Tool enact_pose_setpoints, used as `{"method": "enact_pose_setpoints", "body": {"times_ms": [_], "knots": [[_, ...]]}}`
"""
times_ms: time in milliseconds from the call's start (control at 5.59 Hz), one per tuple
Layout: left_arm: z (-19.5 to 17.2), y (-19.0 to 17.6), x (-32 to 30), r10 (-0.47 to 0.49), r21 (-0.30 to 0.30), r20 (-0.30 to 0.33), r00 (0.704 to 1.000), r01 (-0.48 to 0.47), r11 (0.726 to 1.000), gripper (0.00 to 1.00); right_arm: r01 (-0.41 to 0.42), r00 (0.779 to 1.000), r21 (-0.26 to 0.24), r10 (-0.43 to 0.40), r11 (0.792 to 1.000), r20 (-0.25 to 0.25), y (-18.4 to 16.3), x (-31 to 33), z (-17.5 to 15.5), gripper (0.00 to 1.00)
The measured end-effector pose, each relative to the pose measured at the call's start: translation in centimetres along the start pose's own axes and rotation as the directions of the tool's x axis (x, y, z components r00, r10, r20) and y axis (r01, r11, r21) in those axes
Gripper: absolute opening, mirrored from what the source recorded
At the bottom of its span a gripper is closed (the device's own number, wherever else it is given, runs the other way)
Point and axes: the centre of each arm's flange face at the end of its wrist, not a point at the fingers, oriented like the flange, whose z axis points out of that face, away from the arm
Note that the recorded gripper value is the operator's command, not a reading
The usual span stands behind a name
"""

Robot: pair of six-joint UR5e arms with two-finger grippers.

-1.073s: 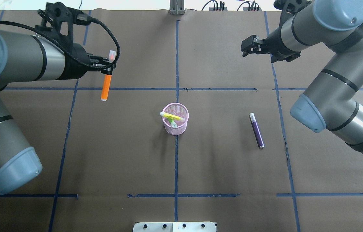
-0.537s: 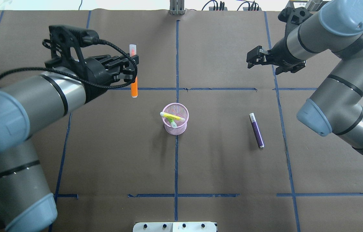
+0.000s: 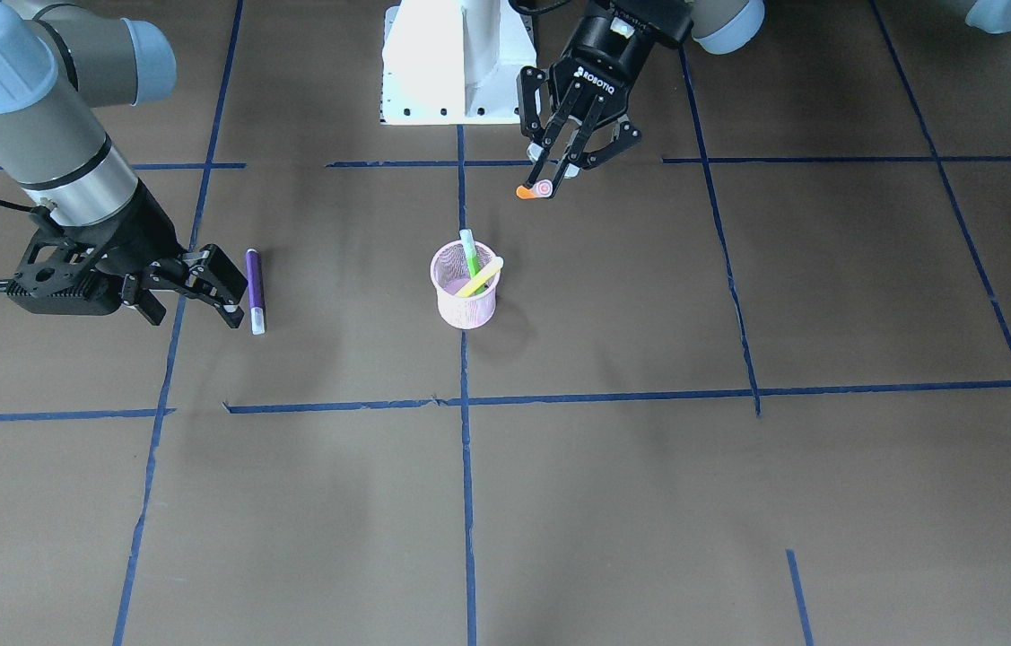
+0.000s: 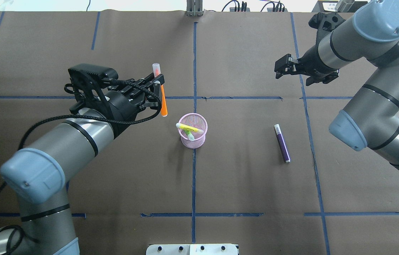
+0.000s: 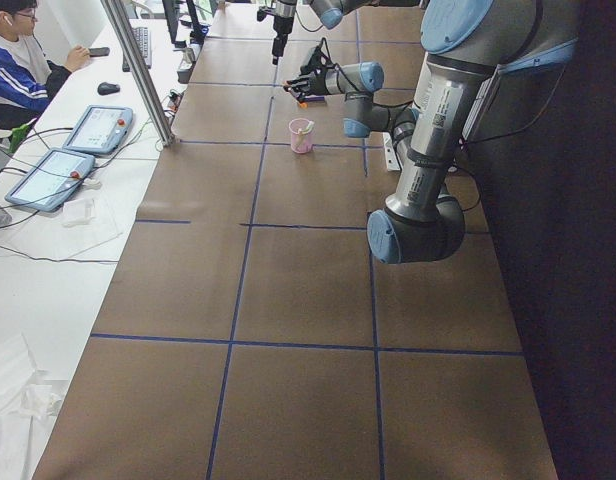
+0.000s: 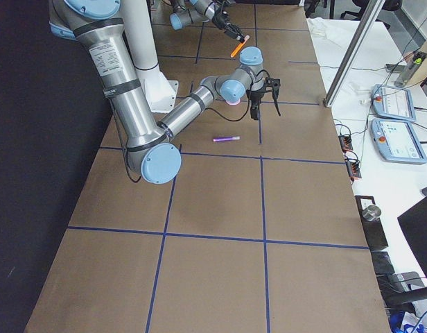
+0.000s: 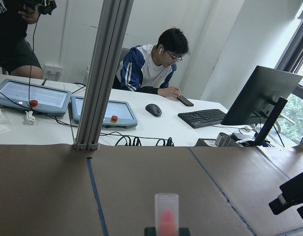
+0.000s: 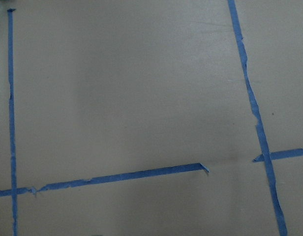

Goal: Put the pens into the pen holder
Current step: 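Carry the orange marker over the pink cup and release it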

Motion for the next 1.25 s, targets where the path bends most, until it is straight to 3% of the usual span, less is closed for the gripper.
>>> {"method": "enact_pose_setpoints", "body": {"times_ms": [537, 894, 1252], "knots": [[4.4, 7.7, -2.3, -0.085, 0.140, -0.029, 0.996, 0.088, 0.986, 0.00, -0.049, 0.999, -0.084, 0.047, 0.995, -0.023, -0.1, 1.9, 0.3, 1.00], [5.8, 9.0, -1.1, -0.096, 0.154, -0.031, 0.995, 0.099, 0.983, 0.00, -0.089, 0.996, -0.140, 0.084, 0.986, -0.041, -0.3, 2.9, 0.3, 1.00], [7.2, 10.1, -0.3, -0.080, 0.142, -0.020, 0.997, 0.082, 0.986, 0.00, -0.093, 0.995, -0.146, 0.088, 0.985, -0.045, -0.2, 3.0, 0.3, 1.00]]}}
